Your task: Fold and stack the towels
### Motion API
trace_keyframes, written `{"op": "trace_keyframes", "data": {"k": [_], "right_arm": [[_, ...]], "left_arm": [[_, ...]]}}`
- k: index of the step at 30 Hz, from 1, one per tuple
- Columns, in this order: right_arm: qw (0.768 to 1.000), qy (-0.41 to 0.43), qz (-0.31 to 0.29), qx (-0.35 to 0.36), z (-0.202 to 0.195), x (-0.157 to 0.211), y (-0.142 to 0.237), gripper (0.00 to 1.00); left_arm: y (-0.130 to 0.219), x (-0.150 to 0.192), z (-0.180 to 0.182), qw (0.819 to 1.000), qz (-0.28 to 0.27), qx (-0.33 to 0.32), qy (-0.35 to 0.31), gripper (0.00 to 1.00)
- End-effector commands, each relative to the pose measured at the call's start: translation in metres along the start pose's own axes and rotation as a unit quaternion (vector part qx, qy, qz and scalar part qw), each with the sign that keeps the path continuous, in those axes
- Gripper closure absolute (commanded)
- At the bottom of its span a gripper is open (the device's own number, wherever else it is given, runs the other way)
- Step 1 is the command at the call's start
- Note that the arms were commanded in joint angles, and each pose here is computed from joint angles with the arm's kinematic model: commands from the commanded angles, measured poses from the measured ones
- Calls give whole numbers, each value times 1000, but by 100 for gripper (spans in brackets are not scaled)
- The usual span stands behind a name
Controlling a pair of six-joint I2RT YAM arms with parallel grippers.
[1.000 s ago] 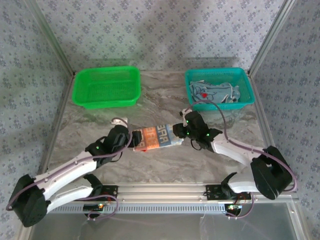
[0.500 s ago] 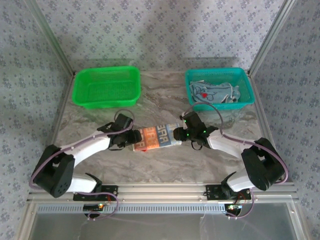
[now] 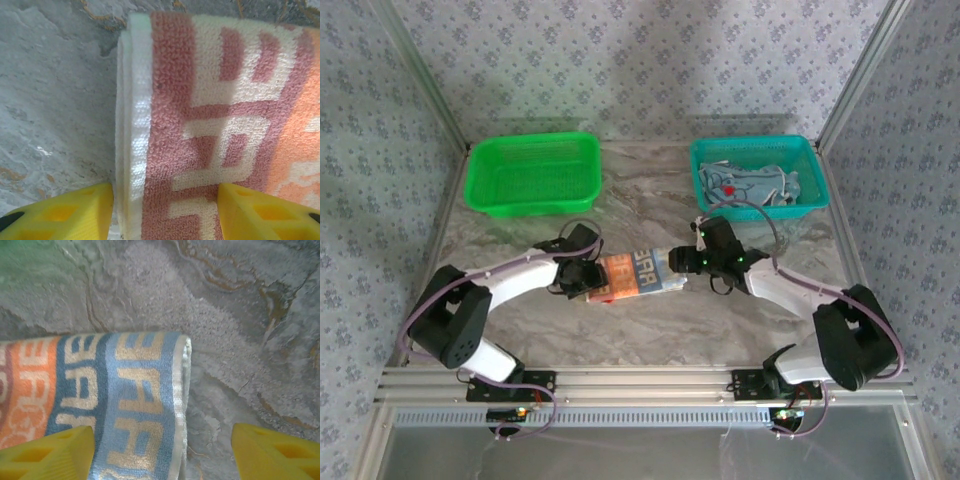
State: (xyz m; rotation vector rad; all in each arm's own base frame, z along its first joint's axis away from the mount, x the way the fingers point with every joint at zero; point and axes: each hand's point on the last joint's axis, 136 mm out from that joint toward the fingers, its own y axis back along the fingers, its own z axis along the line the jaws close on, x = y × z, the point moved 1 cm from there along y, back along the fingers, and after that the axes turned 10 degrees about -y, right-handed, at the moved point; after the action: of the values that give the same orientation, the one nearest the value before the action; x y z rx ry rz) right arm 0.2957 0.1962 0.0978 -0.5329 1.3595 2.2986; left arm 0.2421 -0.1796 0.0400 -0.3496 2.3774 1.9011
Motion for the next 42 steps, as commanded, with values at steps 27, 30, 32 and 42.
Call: {"op": "trace_keyframes", "data": {"k": [27,30,32,42], "right_arm": [[998,-6,-60,3,1,-40,33,0],[997,-3,-72,7,2,-49,38,0],[997,-1,-79,9,3,-56,41,0],[996,13,-91,7,14,-76,46,0]], "left_arm": [[53,-33,7,986,-37,-138,-90,100],[80,-47,-4,984,-53,-132,-106,100],[99,-55,-11,983,-56,-132,-115,100],[195,-115,-48,973,-107,-117,-170,100]]}}
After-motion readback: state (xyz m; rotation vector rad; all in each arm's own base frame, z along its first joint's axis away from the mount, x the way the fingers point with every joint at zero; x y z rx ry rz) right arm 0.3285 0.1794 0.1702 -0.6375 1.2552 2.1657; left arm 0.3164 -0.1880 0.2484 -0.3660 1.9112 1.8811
